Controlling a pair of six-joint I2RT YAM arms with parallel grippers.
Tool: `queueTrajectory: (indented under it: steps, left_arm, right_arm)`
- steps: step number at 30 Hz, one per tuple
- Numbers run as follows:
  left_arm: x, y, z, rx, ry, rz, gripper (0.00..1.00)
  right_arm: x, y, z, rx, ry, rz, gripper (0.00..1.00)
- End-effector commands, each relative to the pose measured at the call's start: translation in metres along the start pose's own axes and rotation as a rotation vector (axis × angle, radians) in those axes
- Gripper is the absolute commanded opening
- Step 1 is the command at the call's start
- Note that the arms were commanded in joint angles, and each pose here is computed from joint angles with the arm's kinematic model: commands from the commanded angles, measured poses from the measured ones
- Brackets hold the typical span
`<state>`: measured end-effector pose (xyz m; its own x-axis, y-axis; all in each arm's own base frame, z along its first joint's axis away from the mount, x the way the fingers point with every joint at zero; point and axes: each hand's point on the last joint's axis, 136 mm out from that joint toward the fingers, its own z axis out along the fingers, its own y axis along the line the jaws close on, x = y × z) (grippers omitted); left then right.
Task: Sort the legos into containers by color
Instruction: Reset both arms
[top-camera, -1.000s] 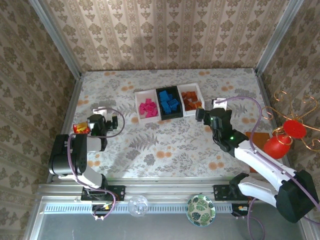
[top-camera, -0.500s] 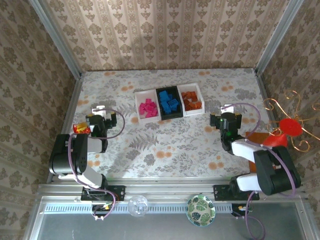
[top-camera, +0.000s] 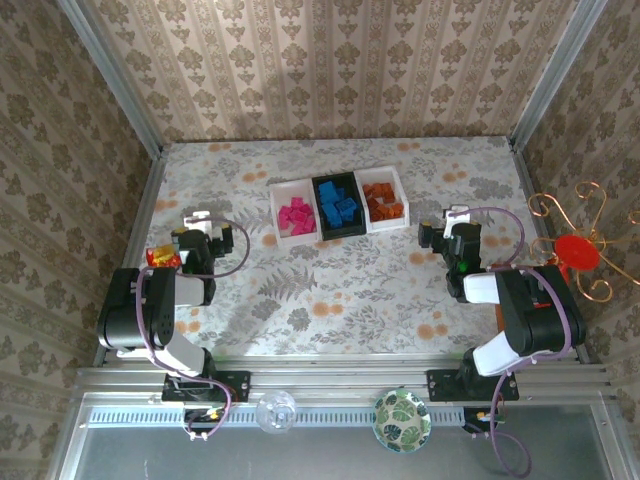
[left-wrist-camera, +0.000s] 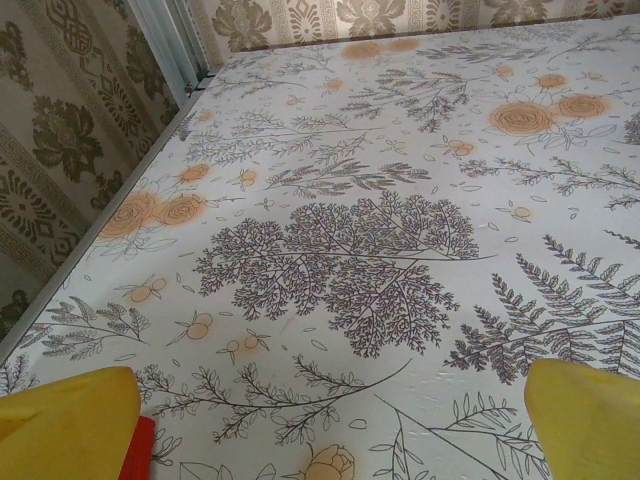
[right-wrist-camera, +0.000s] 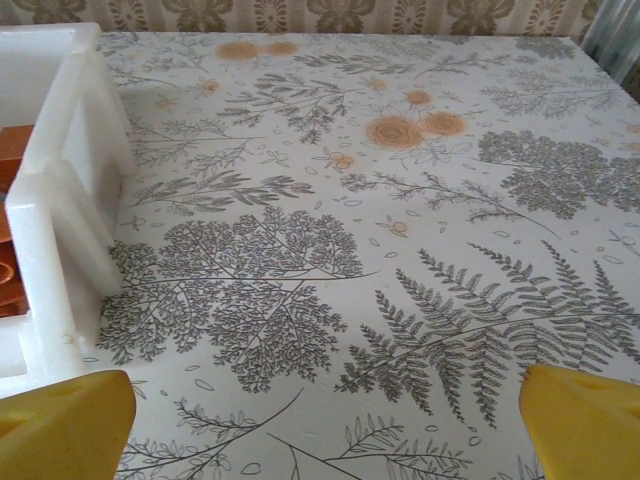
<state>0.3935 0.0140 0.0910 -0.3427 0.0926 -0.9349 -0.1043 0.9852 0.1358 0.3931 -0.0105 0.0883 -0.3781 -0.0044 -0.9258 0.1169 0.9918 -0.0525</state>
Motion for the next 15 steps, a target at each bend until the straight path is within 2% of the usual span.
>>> queueTrajectory:
  steps: [1,15]
  left_arm:
    - [-0.0095,-0.0006,0.0002,-0.006,-0.037,0.010,1.00]
    - [-0.0089,-0.0011,0.0009,-0.004,-0.032,0.012,1.00]
  right_arm:
    - [-0.0116,0.0014,0.0011,-0.022,-0.038,0.029,1.00]
    - [-0.0121,0.0016,0.0014,-0.025,-0.039,0.030,1.00]
